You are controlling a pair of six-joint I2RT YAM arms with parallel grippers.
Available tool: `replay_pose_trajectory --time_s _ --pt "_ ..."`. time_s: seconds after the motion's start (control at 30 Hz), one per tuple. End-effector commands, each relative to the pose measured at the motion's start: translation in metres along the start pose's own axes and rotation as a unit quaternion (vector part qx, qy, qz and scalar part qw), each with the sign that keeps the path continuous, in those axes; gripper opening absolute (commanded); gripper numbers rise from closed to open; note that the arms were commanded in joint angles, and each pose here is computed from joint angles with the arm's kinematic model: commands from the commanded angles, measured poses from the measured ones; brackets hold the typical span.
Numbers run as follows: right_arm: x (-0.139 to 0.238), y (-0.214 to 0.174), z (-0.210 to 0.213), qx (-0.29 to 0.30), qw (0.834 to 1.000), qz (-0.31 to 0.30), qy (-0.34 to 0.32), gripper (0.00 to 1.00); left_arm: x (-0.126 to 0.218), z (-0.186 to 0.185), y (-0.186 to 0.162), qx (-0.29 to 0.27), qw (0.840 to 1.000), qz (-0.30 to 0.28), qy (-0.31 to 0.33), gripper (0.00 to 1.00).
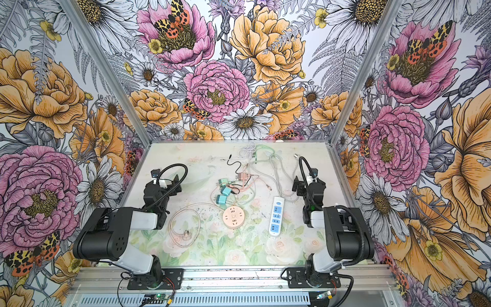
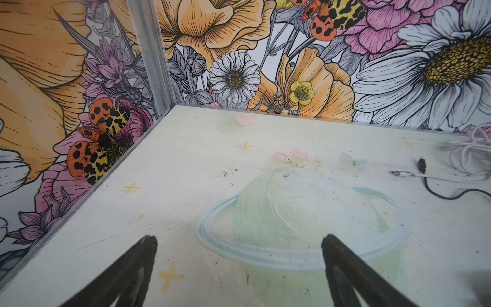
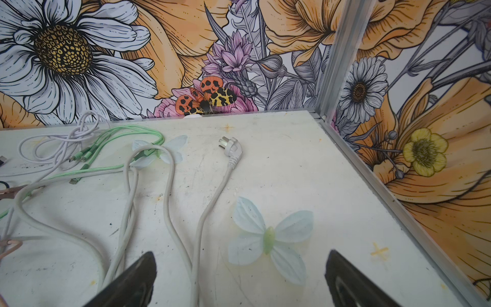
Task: Insert the plug
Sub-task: 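Raise both arms from rest and move them toward the cables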
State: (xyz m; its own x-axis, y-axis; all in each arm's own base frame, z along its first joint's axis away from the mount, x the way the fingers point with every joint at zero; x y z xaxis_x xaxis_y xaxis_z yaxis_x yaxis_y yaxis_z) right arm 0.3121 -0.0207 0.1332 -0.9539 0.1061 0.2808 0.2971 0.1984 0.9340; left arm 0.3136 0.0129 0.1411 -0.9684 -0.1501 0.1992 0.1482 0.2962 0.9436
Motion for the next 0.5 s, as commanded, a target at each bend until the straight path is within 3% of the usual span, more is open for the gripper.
replay_pose_trajectory --time_s 0.0,0.33,0.47 --pt "-0.001 0.004 0.0 -0.002 1.0 -0.011 -0.005 0.99 -0.003 -0.004 0.005 -0.002 1.0 -0.001 -0.02 0.99" --pt "-0.001 0.004 0.0 -0.002 1.0 -0.011 -0.006 0.99 -0.004 -0.011 0.009 -0.014 0.999 0.013 -0.036 0.99" --pt "0.0 0.005 0.0 -0.002 1.0 -0.013 -0.009 0.99 -0.001 -0.02 0.03 -0.025 1.0 0.019 0.003 0.99"
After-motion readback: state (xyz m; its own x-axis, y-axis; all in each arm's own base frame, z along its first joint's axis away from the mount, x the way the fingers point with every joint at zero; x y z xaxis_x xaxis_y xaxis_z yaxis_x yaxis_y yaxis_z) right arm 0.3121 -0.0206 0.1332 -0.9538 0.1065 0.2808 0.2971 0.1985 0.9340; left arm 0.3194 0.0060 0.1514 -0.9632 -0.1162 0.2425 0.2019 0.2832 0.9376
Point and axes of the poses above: each gripper's point midway between its finger pads, its own x axis back along the fingers, its own z axis along the line the jaws close on, y = z × x, the point moved 9 cm from there along x, back along the fingers, and after that the axes turned 14 degrees about x, right-handed, at the moved point
